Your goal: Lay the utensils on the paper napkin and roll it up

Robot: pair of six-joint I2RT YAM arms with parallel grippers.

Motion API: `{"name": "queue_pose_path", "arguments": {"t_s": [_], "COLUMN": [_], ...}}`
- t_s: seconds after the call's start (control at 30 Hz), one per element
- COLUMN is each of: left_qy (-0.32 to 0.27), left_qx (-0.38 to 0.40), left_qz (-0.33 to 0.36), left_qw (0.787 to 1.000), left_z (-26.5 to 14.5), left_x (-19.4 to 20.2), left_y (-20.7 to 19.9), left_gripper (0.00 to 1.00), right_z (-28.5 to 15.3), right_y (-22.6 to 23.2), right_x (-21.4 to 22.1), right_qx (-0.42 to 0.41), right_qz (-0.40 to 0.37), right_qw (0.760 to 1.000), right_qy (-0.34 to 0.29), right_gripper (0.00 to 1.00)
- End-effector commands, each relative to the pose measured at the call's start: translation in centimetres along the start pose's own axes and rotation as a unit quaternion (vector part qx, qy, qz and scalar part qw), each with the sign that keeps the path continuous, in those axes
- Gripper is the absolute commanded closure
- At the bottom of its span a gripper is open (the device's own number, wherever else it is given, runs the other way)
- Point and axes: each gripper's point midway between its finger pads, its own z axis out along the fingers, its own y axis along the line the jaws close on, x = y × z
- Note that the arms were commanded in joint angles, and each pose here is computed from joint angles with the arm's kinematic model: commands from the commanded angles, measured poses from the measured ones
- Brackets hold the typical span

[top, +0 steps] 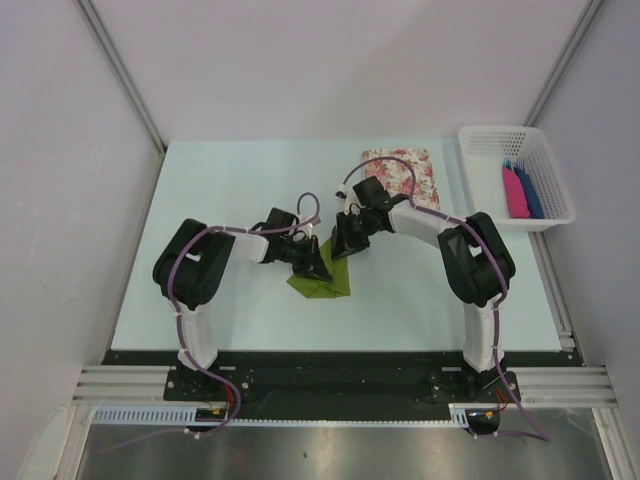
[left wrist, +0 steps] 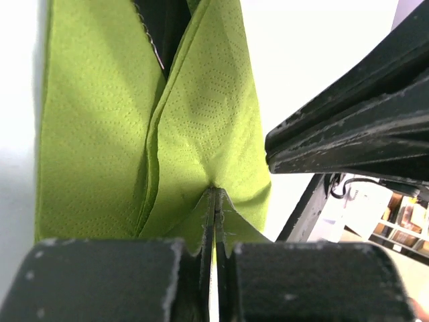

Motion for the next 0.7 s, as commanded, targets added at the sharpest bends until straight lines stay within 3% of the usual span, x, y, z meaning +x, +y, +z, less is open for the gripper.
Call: {"name": "queue_pose_path", "arguments": {"t_s": [0.0,0.43,0.67], "left_qy": [-0.011,0.002,0.008], "left_qx": [-0.092,-0.107,-0.111], "left_qz": [0.029,0.034,0.041], "left_qw": [0.995,0.994,0.993], "left_z": [-0.2,-0.8,-2.1], "left_x": [-0.2,0.6,1.3], "left_y": [3.6,4.3,4.4], "left_gripper": [1.0,1.0,1.0], "right_z": [-0.4,3.3,3.2], "right_y": [0.8,-4.1,-2.7], "right_x": [-0.3,3.0,4.3], "right_qx": [0.009,0.059,0.049], "right_qz": [-0.024,0.002,-0.001], "right_qw": [1.0,0.997,0.997], "right_qy": [-0.003,0.047,0.067], "right_gripper": [0.9,0.94,0.95]}}
